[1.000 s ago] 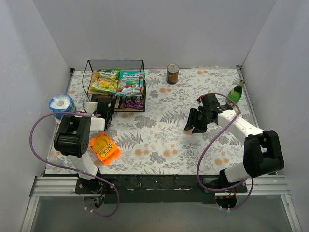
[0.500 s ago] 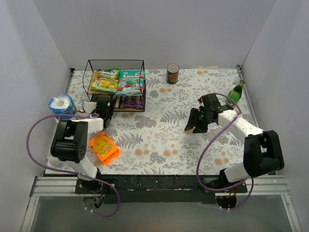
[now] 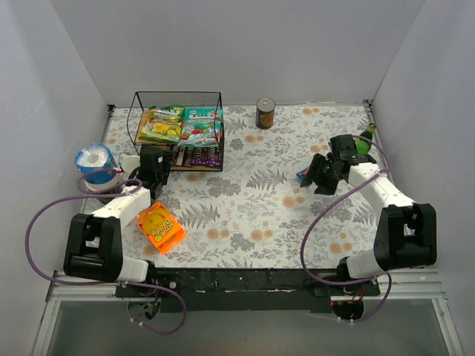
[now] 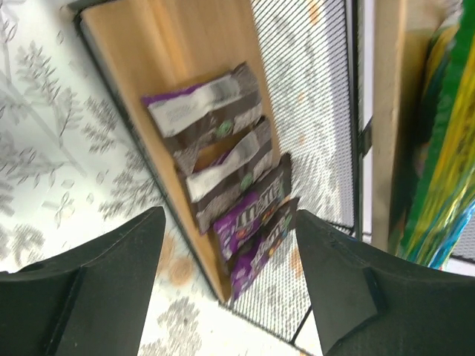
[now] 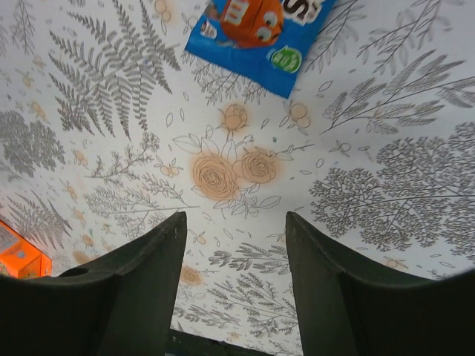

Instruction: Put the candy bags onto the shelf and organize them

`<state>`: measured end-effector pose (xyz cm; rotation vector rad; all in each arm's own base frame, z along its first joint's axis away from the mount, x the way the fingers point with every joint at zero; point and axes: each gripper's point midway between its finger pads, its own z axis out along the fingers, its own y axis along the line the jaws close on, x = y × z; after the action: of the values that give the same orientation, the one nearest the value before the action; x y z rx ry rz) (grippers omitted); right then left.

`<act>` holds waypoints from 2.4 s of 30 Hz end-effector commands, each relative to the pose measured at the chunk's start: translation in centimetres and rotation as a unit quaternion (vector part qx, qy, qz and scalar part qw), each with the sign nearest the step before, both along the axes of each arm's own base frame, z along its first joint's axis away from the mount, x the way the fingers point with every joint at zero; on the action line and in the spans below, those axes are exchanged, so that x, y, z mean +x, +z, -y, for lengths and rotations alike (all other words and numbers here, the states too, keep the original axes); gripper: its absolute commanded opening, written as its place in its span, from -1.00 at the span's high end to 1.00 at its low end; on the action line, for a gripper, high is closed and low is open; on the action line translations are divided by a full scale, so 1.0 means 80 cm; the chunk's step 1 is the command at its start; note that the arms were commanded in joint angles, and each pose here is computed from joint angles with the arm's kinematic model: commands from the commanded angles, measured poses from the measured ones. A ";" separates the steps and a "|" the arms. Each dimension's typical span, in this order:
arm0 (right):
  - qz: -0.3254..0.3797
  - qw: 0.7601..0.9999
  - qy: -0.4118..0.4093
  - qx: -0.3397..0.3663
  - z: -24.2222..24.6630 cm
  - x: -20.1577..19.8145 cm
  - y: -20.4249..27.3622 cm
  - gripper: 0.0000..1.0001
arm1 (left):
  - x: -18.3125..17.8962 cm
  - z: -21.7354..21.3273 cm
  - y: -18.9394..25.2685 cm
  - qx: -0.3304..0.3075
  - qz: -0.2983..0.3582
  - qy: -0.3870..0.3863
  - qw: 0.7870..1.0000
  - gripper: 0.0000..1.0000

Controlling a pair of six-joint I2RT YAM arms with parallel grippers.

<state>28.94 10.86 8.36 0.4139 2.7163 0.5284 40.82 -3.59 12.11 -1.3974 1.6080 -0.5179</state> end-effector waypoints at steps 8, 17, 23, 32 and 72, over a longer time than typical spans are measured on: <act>0.030 0.990 -0.135 0.005 0.039 0.096 0.019 -0.44 | -0.049 0.043 0.021 -0.024 -0.105 -0.109 0.988 -0.96; 0.018 0.991 -0.123 -0.057 0.057 0.161 -0.018 -0.25 | -0.094 0.075 0.067 0.019 -0.047 -0.252 0.966 -0.96; 0.035 0.987 -0.123 -0.094 0.073 0.174 -0.026 0.01 | -0.114 0.091 0.072 0.016 -0.022 -0.302 0.953 -0.96; 0.015 0.993 -0.073 -0.090 0.066 0.168 -0.060 0.62 | -0.113 0.119 0.077 -0.003 -0.002 -0.363 0.932 -0.96; 0.060 0.972 0.219 -0.054 -0.149 0.021 -0.010 0.10 | -0.213 0.314 -0.055 -0.071 -0.110 -0.576 0.807 -0.48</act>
<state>31.71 23.47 9.34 -0.0656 2.6822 0.5162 24.13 -26.60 7.51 -0.4688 2.5870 -1.1423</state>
